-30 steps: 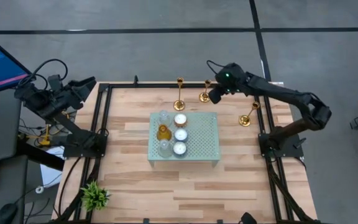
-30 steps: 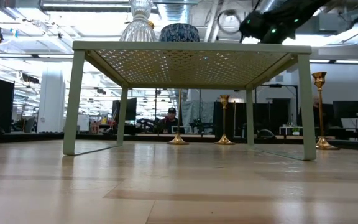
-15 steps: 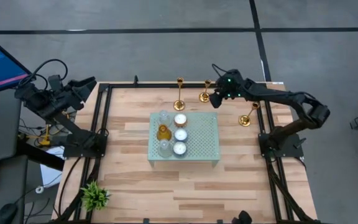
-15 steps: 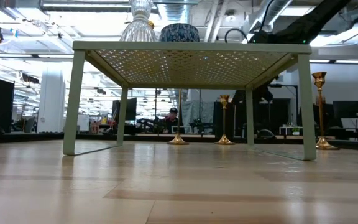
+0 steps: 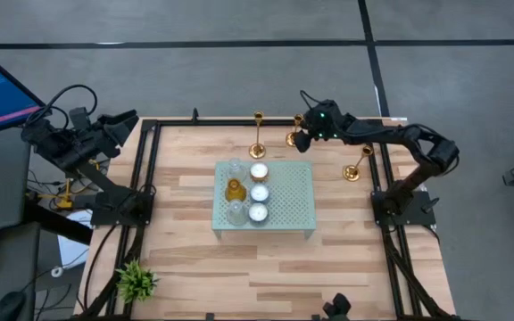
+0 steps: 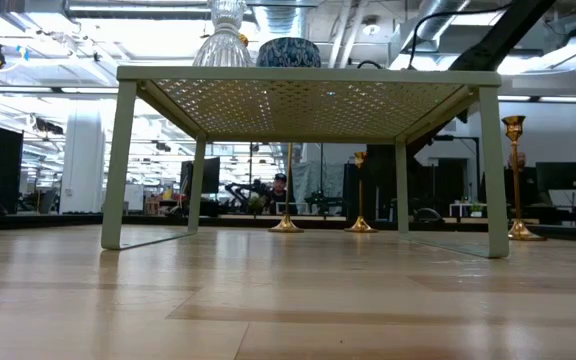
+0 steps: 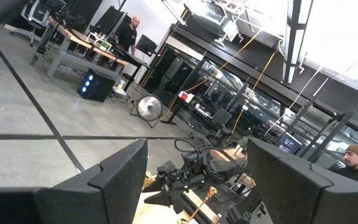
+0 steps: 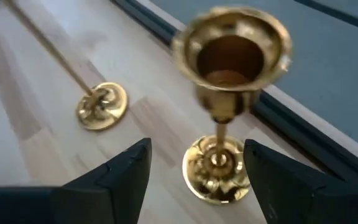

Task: Pick & Place candle stick holders
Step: Put the middle gold candle holder on the shelf

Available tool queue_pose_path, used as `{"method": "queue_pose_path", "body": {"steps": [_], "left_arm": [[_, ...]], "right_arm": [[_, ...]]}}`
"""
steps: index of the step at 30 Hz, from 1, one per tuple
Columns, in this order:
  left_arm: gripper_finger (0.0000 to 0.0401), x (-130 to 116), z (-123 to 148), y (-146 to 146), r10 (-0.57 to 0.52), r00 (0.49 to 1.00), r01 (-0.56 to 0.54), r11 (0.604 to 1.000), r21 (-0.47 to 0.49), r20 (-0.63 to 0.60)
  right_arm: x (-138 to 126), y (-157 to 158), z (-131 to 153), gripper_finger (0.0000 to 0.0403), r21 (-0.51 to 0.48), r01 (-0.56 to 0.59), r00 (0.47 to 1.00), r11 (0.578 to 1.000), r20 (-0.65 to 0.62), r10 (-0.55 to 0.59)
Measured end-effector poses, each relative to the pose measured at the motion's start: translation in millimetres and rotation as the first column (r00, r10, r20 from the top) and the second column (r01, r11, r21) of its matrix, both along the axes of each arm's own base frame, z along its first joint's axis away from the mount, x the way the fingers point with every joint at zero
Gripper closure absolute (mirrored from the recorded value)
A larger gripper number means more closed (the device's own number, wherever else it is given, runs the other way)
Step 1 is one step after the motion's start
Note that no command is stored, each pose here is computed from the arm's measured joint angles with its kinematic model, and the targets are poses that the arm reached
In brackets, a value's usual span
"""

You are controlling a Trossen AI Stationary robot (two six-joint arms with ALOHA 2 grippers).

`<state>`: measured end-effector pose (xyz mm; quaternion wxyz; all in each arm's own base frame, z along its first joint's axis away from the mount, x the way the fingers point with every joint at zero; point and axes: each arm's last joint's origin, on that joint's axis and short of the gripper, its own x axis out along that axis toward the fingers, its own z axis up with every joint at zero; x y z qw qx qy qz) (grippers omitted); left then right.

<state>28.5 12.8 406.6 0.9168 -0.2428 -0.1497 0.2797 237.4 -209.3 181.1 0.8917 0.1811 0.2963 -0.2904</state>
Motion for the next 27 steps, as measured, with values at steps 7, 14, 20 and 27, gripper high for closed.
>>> {"method": "queue_pose_path", "body": {"steps": [7, 14, 20, 27], "left_arm": [[0.0126, 0.0, 0.0, 0.0, 0.000, 1.000, 0.000, 1.000, 0.000, 0.000], [0.0126, -0.1, -0.1, 0.1, 0.005, 1.000, -0.005, 1.000, -0.002, -0.002], [0.0126, -0.4, -0.3, 0.6, 0.025, 1.000, -0.025, 1.000, -0.002, -0.013], [0.0126, -0.3, -0.4, 0.5, 0.027, 0.999, -0.027, 1.000, 0.009, -0.022]], "right_arm": [[9.3, -7.8, -14.4, 0.0158, 0.006, 0.017, 1.000, 1.000, 0.026, -0.017], [15.3, -13.6, -19.5, 0.0180, -0.005, 0.044, 0.999, 0.999, 0.026, -0.044], [16.4, -14.5, -18.8, 0.0339, -0.016, 0.046, 0.998, 0.999, 0.034, -0.045], [17.2, -16.8, -15.9, 0.0396, -0.047, 0.089, 0.995, 0.995, 0.056, -0.087]]}}
